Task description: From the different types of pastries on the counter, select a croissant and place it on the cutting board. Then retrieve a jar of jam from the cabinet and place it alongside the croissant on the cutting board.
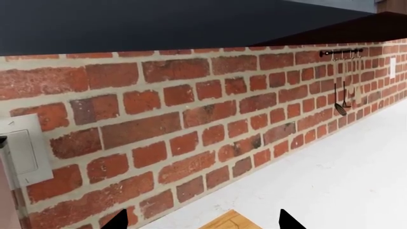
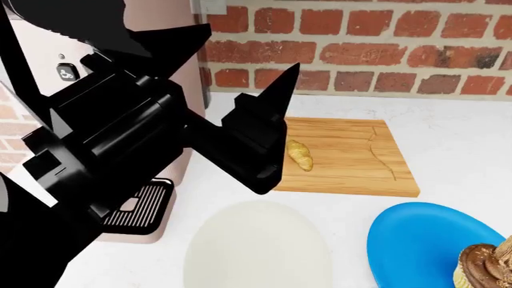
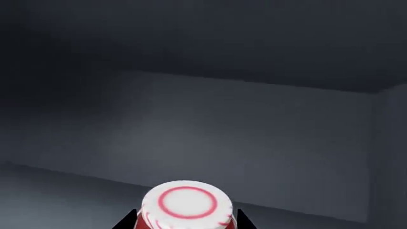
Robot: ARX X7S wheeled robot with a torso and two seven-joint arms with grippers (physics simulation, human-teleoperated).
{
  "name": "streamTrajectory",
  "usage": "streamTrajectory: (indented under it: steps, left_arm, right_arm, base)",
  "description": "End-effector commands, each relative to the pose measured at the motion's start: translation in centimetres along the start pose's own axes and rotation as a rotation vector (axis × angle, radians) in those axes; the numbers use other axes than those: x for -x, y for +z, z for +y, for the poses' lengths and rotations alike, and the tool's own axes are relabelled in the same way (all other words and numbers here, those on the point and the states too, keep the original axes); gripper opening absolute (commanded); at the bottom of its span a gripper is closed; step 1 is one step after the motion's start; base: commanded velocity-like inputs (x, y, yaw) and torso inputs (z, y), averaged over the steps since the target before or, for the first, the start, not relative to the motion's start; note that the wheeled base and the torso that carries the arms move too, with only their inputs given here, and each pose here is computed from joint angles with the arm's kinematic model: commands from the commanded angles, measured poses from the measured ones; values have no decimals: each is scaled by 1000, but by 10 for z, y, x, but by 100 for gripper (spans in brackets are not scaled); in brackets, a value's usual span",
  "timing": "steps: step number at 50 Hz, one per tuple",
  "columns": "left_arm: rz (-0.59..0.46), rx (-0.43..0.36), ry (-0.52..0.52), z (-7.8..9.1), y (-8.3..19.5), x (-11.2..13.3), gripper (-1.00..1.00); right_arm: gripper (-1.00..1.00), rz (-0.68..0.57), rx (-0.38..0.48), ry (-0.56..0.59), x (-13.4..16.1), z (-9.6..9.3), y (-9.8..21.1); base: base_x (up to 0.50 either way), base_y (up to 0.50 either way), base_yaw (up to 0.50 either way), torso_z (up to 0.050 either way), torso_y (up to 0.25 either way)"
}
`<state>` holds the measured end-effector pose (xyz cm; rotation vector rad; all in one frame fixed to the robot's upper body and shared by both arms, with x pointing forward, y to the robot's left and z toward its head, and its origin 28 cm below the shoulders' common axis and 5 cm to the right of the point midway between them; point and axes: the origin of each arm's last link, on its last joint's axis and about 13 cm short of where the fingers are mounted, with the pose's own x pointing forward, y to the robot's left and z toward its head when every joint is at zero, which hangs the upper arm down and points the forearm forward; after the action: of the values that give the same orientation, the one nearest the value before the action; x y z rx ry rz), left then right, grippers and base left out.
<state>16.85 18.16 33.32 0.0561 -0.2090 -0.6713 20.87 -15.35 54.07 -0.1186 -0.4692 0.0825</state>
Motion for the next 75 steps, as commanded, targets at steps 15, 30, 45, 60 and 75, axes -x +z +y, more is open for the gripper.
streamTrajectory:
  steps: [15, 30, 45, 60, 75]
  left_arm:
    - [-4, 3, 4, 0, 0, 0, 100]
    - [-3, 2, 9, 1, 0, 0, 100]
    - [-4, 3, 7, 0, 0, 0, 100]
    - [-6, 4, 6, 0, 1, 0, 100]
    - [-4, 4, 7, 0, 0, 0, 100]
  right_arm:
    - [-100, -261, -141, 358, 82, -1, 13]
    - [-100, -288, -130, 525, 102, 5, 6]
    - [-100, -199, -117, 539, 99, 7, -14]
    - [-100, -67, -112, 517, 87, 9, -38]
    - [-100, 124, -76, 441, 71, 9, -72]
  base:
    - [0, 0, 0, 0, 0]
    - [0, 0, 0, 0, 0]
    - [0, 0, 0, 0, 0]
    - [0, 0, 0, 0, 0]
    - [0, 0, 0, 0, 0]
